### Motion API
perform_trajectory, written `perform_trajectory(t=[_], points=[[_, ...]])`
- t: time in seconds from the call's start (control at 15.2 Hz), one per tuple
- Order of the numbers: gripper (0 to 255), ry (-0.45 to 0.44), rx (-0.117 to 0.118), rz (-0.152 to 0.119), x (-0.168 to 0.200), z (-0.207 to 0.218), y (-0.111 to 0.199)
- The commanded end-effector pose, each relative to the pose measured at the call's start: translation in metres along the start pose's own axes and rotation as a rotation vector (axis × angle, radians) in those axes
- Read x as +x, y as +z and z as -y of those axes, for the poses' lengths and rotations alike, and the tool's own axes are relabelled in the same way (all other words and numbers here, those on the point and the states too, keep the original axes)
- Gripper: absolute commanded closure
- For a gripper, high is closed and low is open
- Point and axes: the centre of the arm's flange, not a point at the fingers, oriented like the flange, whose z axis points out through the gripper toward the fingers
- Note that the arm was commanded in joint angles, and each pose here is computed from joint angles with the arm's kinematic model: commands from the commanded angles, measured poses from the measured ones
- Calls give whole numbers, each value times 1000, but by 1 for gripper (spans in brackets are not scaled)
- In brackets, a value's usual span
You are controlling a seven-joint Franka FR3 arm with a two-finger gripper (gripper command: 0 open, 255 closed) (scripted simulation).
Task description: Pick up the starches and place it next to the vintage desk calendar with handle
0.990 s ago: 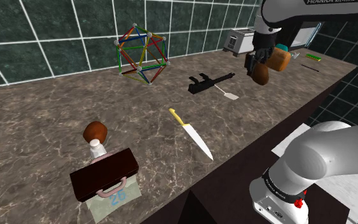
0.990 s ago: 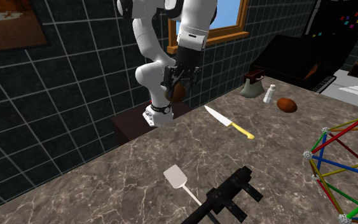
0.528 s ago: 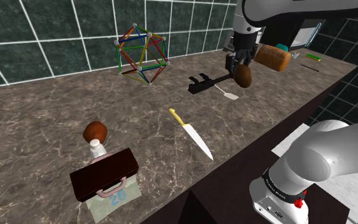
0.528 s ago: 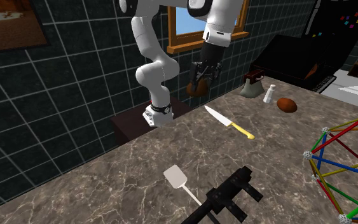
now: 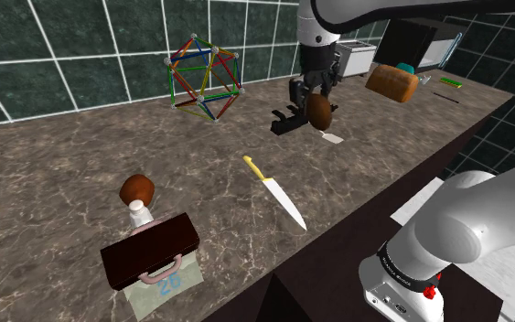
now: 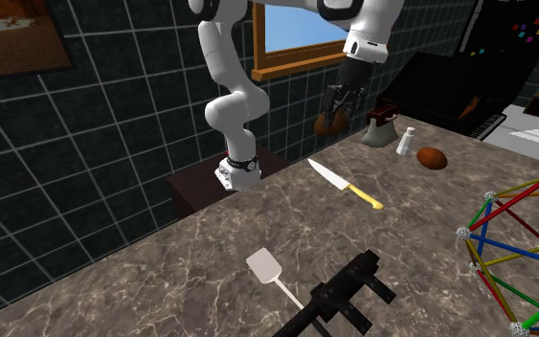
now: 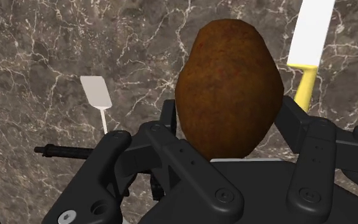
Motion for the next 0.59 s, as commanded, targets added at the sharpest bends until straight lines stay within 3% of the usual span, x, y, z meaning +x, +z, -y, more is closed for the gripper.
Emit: perform_trajectory(t=[0.0, 0.53], points=[[255, 1, 1, 0, 5, 26, -5], [255, 1, 1, 0, 26, 127, -31]])
